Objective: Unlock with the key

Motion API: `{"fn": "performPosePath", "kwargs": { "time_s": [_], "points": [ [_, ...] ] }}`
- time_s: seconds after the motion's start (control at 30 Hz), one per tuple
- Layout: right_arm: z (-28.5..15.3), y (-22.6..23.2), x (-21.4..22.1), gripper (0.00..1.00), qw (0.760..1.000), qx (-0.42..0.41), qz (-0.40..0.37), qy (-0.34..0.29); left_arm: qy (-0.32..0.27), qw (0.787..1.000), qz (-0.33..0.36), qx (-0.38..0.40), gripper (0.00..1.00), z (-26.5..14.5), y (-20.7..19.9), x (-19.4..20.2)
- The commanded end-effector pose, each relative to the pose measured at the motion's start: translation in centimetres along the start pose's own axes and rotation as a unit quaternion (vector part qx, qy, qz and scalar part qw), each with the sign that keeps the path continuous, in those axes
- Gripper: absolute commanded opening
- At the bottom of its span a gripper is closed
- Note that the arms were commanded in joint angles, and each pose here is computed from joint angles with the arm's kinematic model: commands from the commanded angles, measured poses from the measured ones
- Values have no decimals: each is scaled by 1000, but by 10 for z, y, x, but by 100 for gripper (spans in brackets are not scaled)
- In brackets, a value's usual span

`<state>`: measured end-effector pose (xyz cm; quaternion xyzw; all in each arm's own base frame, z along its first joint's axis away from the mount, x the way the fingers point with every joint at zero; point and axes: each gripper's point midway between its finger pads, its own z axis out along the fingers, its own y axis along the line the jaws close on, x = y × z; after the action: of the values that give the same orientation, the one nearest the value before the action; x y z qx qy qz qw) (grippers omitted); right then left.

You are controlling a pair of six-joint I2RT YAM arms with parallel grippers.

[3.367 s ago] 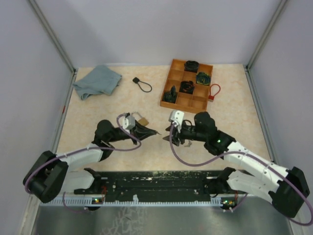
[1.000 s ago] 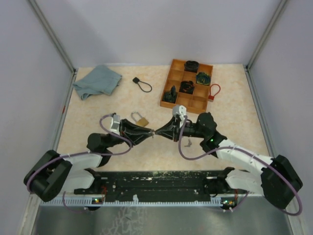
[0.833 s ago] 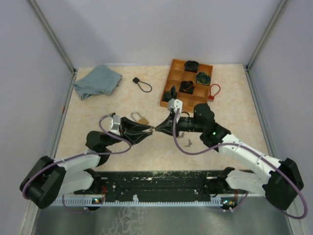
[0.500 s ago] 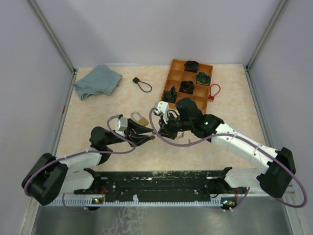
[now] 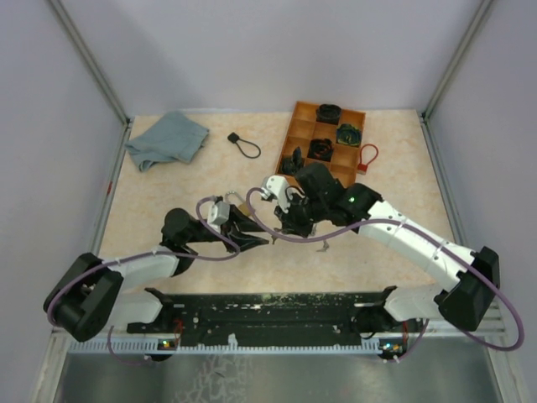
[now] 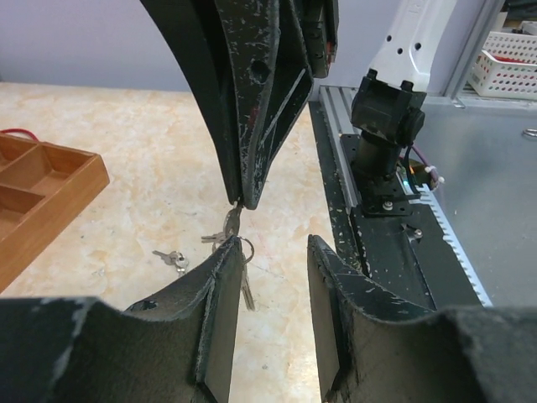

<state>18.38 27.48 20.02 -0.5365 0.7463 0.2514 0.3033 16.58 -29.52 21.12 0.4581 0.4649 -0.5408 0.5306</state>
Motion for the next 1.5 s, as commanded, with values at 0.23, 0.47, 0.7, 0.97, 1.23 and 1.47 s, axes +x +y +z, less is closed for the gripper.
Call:
{"fn": "performPosePath", "kwargs": {
  "time_s": [0.23, 0.47, 0.7, 0.97, 1.23, 1.47],
  "points": [
    [-4, 11, -16, 0, 999, -23, -39, -9, -12, 1000, -3, 19, 43, 8, -1, -6],
    [-1, 14, -15, 0, 998, -32, -45, -2, 1, 999, -19, 31, 43, 13, -2, 4],
    [-1, 18, -13, 0, 998, -39, -50, 0, 5, 999, -23, 30, 42, 18, 2, 7],
    [-2, 20, -17, 0, 998, -42, -54, -8, 21, 998, -37, 40, 41, 20, -1, 15],
    [0, 18, -16, 0, 998, -39, -56, -8, 40, 997, -40, 53, 31, 22, -5, 22],
    [1, 18, -17, 0, 997, -39, -59, -11, 53, 996, -47, 61, 18, 25, -4, 28]
  ]
}}
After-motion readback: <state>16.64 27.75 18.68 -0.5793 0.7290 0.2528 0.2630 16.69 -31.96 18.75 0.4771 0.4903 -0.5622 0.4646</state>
